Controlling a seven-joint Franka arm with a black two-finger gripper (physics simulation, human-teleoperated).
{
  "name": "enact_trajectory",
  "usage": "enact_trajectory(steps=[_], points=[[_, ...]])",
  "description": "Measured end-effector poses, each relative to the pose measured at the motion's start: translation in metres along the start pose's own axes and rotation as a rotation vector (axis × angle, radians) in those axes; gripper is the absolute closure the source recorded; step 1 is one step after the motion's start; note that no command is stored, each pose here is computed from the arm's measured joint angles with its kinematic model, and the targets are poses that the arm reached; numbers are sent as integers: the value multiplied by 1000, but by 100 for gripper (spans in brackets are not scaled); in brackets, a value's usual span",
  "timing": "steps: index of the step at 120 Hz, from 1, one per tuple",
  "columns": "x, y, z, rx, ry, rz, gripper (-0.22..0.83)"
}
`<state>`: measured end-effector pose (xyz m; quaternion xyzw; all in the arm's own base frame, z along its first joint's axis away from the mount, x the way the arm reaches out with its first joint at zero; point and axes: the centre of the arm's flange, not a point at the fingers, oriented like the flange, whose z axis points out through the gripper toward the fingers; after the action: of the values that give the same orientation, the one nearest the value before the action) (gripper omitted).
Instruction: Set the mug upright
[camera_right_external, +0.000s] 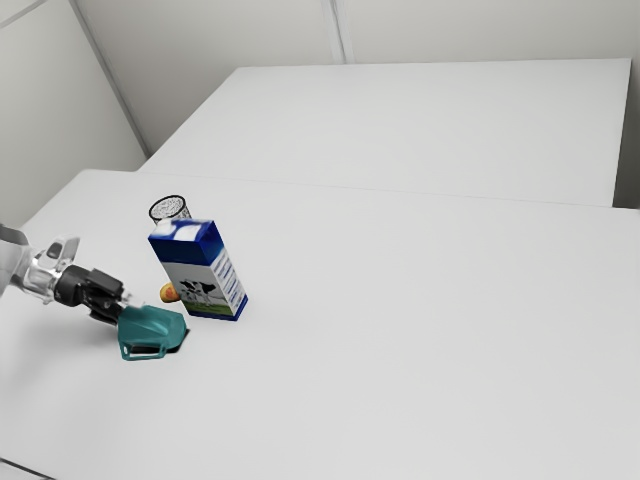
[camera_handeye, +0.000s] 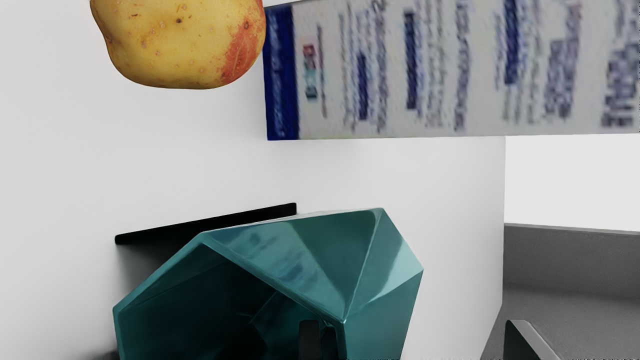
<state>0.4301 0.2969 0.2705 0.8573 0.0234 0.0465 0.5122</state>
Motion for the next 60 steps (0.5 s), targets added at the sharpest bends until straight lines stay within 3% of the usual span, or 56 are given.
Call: enact_trajectory(steps=[11,23,60], points=[[-1,0,1,-3,-2,10,51],[-3,-1,4,-9,-5,16,63],[-9,25,2,-10,7,71,76]])
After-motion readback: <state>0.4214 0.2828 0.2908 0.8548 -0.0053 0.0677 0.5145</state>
